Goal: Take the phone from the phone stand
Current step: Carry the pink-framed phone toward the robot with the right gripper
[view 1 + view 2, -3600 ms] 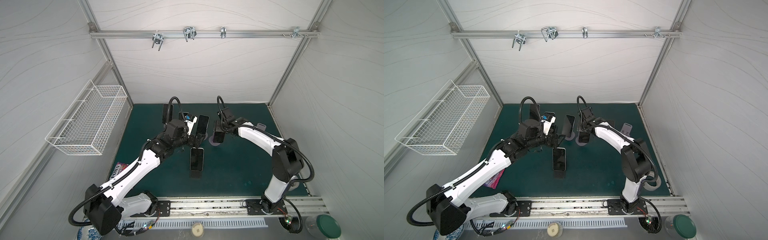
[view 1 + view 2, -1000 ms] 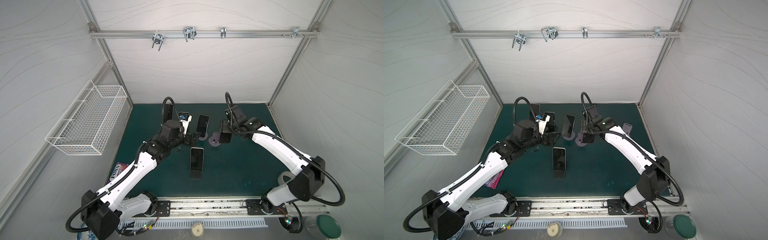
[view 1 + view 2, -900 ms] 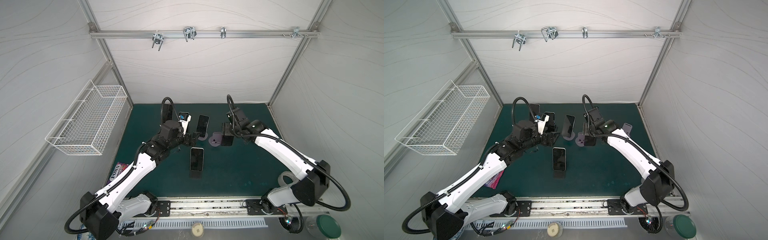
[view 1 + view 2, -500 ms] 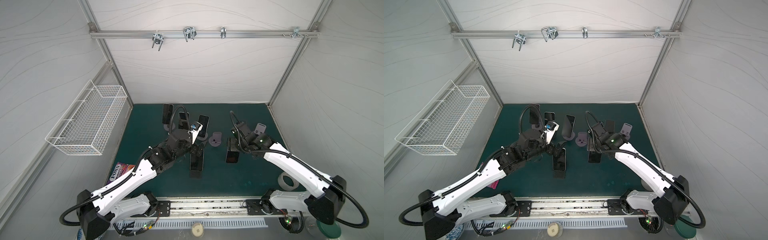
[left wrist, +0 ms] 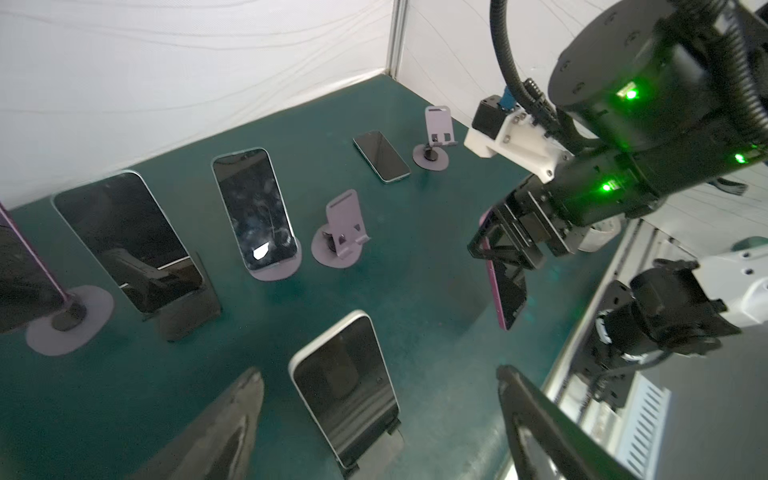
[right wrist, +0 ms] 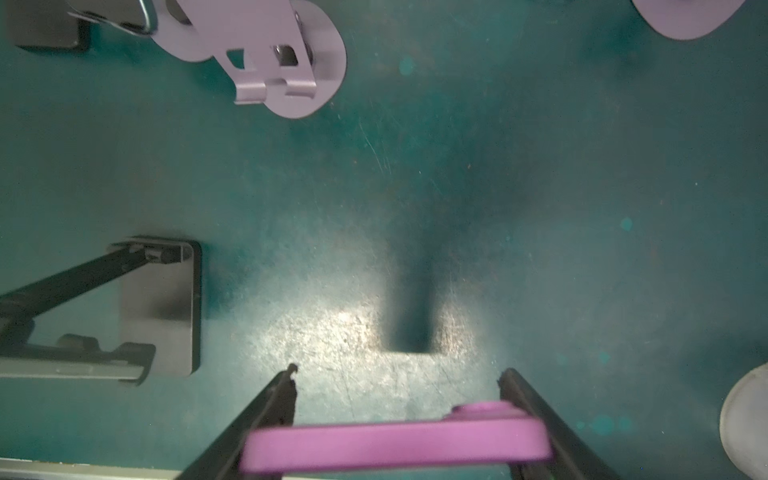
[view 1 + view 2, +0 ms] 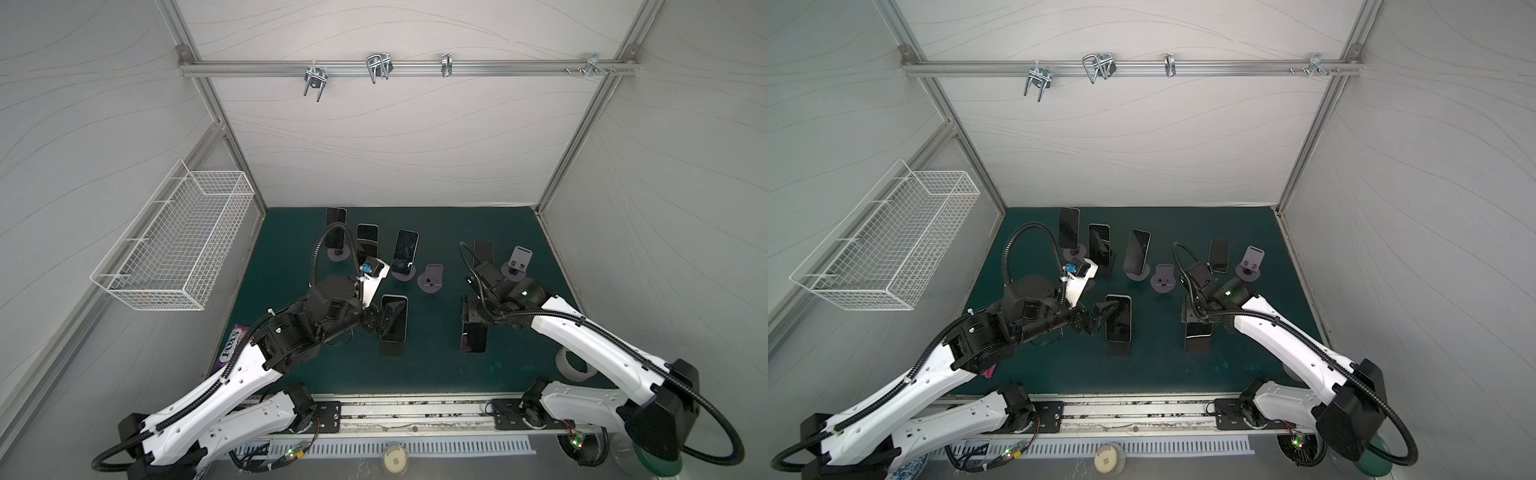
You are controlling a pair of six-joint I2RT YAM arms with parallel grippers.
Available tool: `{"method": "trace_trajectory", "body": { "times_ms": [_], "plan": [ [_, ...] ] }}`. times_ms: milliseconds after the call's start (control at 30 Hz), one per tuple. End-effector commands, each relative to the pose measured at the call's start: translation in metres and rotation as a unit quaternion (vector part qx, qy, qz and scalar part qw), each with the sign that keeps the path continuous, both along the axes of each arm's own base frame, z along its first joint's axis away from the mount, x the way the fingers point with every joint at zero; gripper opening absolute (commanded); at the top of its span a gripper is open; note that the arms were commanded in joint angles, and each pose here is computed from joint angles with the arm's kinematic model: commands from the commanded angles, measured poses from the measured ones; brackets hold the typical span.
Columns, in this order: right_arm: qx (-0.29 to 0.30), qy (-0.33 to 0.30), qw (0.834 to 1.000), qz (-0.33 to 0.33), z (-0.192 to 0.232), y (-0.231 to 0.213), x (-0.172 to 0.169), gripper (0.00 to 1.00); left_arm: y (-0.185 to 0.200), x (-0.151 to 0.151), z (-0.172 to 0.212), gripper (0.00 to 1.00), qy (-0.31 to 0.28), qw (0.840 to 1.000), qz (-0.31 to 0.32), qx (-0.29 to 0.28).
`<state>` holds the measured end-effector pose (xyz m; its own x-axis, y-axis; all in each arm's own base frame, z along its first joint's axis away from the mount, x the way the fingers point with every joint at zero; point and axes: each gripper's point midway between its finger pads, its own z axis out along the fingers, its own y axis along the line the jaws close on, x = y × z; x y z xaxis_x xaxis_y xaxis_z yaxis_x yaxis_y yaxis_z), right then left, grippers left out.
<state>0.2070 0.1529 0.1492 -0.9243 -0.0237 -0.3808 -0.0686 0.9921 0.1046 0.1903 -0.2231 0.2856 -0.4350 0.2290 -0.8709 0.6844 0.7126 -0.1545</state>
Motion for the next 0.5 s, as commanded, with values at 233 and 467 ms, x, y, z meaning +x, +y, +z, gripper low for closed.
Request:
{"method": "trace_trajectory", "body": {
  "times_ms": [233, 467],
  "plan": [
    [-0.025, 0.048, 0.999, 0.01, -0.013, -0.003, -0.012, 0.49, -0.016, -0.047, -0.004, 0.87, 0.065, 0.997, -0.052, 0.003],
    [-0.018, 0.073, 0.997, 0.0, -0.025, -0.009, -0.006, 0.48, -0.022, -0.053, -0.017, 0.87, 0.068, 0.995, -0.057, 0.033]
  ]
}}
